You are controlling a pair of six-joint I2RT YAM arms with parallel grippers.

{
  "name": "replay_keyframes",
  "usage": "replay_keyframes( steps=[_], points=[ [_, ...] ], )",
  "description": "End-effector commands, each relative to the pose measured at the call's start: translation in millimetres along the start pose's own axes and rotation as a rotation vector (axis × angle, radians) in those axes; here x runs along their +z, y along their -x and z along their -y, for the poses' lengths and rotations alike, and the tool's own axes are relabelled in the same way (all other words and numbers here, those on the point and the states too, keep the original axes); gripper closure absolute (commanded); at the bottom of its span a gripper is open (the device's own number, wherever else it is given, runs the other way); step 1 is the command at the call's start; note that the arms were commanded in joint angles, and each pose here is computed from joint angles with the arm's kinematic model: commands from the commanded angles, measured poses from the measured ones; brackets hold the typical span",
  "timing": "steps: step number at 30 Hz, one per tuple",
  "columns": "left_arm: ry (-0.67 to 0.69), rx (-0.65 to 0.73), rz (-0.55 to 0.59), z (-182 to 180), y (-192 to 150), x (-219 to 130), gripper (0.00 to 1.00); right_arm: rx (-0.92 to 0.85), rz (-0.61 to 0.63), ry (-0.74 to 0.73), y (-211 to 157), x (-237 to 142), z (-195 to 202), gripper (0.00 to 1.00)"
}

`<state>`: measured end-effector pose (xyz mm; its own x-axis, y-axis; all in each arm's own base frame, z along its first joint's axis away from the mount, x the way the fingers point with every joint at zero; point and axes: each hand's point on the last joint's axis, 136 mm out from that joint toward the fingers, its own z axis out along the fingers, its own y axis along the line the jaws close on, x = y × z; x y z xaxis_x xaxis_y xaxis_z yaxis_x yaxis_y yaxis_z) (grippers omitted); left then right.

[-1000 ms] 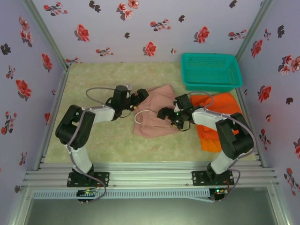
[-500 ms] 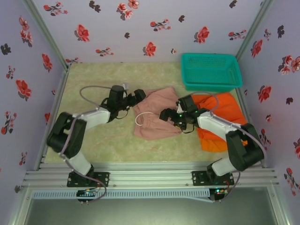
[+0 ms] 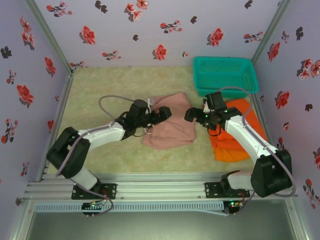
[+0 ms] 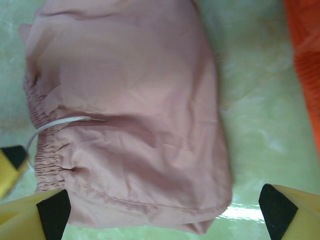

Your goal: Fold and stack the shorts

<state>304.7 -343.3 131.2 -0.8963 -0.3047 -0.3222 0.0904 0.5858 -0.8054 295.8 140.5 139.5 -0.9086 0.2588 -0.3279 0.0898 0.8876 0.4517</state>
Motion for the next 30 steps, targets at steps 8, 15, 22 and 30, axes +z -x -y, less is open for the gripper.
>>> replay_keyframes(
  steps=[8, 15, 22, 30],
  points=[
    [0.177, -0.066, -0.023, -91, -44, 8, 0.01, -0.074, -0.069, -0.072, 7, 3, 10, 0.01],
    [0.208, -0.092, -0.021, -118, -56, -1, 0.01, -0.116, -0.182, -0.092, 20, 47, 7, 0.04],
    [0.211, -0.085, -0.012, -120, -54, -6, 0.01, -0.16, -0.264, -0.135, 23, 94, 10, 0.17],
    [0.214, -0.086, -0.01, -121, -53, -8, 0.01, -0.185, -0.341, -0.148, 8, 125, 14, 0.29]
  ],
)
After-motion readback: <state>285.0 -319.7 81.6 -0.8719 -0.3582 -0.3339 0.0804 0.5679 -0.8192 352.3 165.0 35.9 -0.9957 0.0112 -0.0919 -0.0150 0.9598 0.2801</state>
